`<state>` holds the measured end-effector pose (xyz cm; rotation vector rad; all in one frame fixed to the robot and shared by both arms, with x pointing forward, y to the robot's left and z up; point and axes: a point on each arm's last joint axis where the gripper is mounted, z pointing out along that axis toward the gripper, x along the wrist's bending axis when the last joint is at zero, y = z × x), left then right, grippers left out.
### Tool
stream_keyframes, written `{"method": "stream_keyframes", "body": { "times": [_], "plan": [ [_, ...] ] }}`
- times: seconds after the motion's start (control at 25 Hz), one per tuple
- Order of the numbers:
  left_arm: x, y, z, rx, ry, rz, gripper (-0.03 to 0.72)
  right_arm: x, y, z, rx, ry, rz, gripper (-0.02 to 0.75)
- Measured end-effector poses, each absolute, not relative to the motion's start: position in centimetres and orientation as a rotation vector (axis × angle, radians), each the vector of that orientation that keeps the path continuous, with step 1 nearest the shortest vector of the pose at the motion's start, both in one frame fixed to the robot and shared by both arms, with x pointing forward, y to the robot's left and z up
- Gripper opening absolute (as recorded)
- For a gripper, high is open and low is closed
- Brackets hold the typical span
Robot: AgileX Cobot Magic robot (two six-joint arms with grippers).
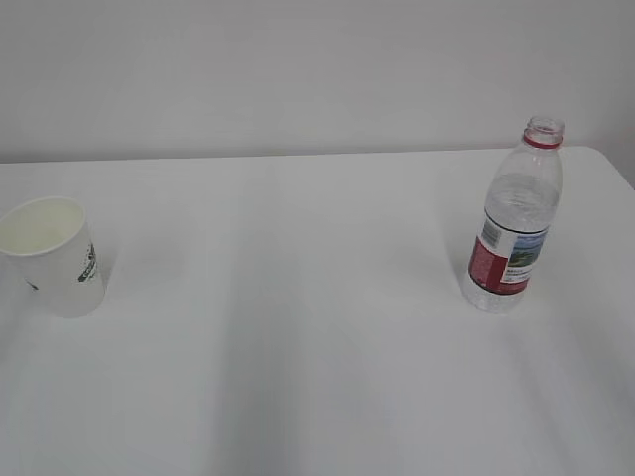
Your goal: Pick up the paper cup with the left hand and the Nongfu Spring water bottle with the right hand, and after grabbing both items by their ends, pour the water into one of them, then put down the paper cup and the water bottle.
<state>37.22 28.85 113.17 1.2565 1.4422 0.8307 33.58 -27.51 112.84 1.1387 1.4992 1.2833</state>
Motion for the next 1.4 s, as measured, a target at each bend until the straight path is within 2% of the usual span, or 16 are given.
{"method": "stream_keyframes", "body": {
  "times": [0.48,0.6,0.72,0.84,1.0,1.4],
  "plan": [
    [41.3,28.4,112.0,1.19,1.353,0.901,0.4,35.3,-26.9,110.0,1.109,1.455,1.336,0.59],
    [41.9,26.9,110.1,1.23,1.288,0.867,0.4,35.5,-26.9,109.2,1.12,1.472,1.326,0.59],
    [42.3,25.0,108.1,1.334,1.206,0.828,0.41,35.7,-26.8,108.2,1.137,1.499,1.305,0.59],
    [42.8,23.2,106.8,1.462,1.119,0.809,0.453,36.0,-26.8,106.9,1.153,1.528,1.283,0.59],
    [44.1,21.9,105.2,1.549,1.096,0.788,0.524,36.1,-26.7,105.3,1.153,1.556,1.256,0.59],
    [45.6,21.4,103.6,1.482,1.118,0.778,0.52,36.3,-26.6,102.7,1.161,1.589,1.237,0.59]
  ]
}}
